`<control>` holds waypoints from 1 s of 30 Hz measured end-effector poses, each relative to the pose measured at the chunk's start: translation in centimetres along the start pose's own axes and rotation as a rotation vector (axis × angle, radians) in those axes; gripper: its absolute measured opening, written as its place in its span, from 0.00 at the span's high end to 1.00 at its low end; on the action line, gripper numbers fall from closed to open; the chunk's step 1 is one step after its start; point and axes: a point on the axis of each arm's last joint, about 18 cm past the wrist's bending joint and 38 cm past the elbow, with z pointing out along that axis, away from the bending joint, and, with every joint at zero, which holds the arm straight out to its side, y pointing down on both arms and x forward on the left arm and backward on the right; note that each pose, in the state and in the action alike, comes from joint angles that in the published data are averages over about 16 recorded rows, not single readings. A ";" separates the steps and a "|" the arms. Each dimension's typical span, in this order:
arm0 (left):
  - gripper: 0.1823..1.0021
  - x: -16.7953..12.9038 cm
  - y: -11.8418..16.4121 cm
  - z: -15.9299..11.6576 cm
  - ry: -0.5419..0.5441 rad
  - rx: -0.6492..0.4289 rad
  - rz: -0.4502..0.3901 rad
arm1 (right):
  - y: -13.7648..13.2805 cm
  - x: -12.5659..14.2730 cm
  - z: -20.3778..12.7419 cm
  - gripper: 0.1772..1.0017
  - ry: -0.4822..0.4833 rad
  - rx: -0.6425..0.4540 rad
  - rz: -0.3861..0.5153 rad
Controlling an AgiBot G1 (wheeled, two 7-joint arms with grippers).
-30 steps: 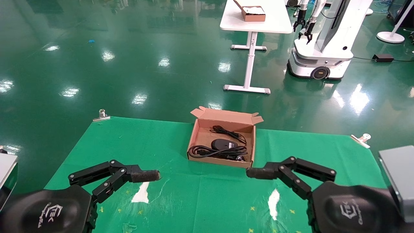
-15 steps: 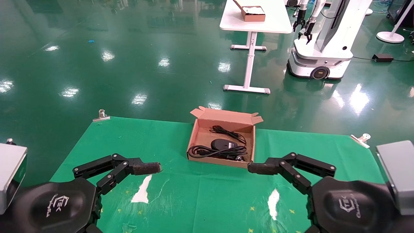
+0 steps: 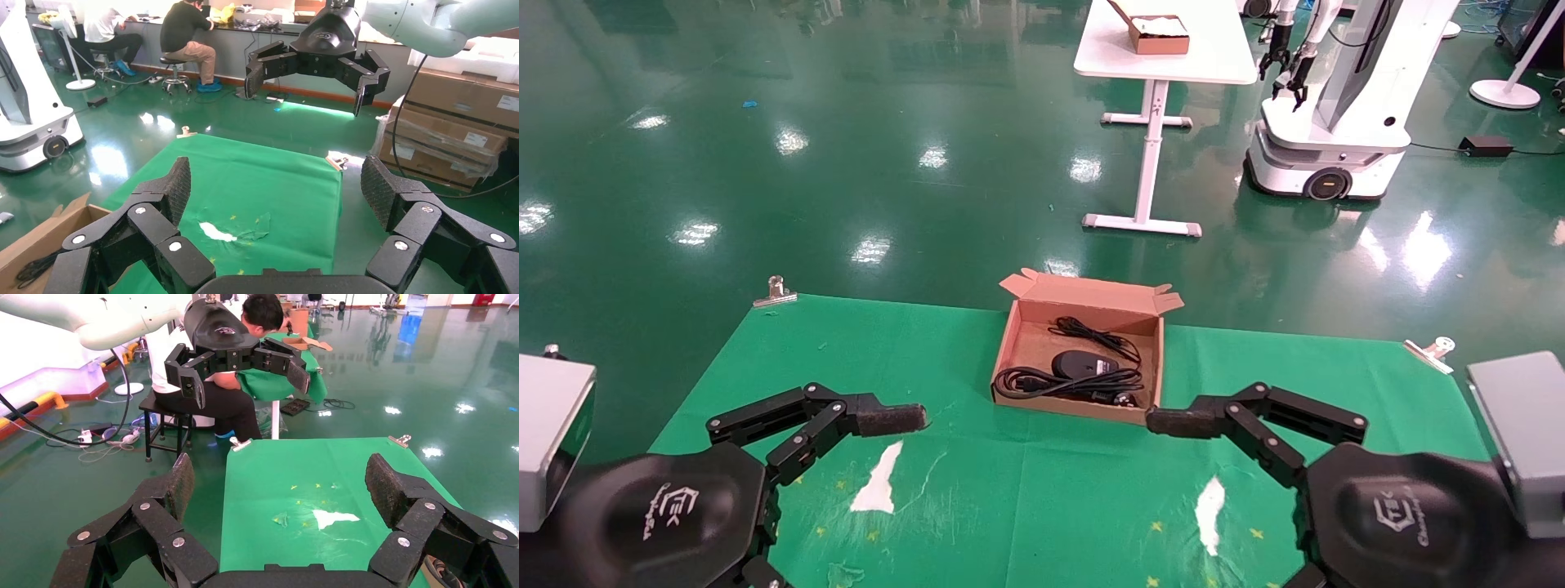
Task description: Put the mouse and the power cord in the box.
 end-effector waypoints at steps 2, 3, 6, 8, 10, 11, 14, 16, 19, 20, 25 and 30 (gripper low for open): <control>0.00 0.0 0.0 0.0 -0.001 0.000 0.000 | 0.0 0.0 0.0 0.00 0.000 0.000 0.000; 0.00 0.0 0.0 0.0 -0.001 0.000 0.000 | 0.0 0.0 0.0 0.00 0.000 0.000 0.000; 0.00 0.0 0.0 0.0 -0.001 0.000 0.000 | 0.0 0.0 0.0 0.00 0.001 0.000 0.000; 0.00 -0.1 0.0 0.0 -0.001 0.000 0.000 | 0.0 0.0 0.0 0.00 0.001 0.000 0.000; 0.00 -0.1 0.0 0.0 -0.002 0.000 0.000 | 0.0 0.0 0.0 0.00 0.001 0.000 0.000; 0.00 -0.1 0.0 0.0 -0.002 0.000 0.000 | 0.0 0.0 0.0 0.00 0.001 0.000 0.000; 0.00 -0.1 0.0 0.0 -0.002 0.000 0.000 | 0.0 0.0 0.0 0.00 0.001 0.000 0.000; 0.00 -0.1 0.0 0.0 -0.002 0.000 0.000 | 0.0 0.0 0.0 0.00 0.001 0.000 0.000; 0.00 -0.1 0.0 0.0 -0.002 0.000 0.000 | 0.0 0.1 0.0 0.00 0.002 0.000 0.000; 0.00 -0.1 0.0 0.0 -0.002 0.000 0.000 | 0.0 0.1 0.0 0.00 0.002 -0.001 0.000; 0.00 -0.1 0.0 0.0 -0.003 0.000 0.000 | 0.0 0.1 0.0 0.00 0.002 -0.001 0.000; 0.00 -0.1 0.1 0.0 -0.003 0.000 0.000 | 0.0 0.1 0.0 0.00 0.002 -0.001 0.000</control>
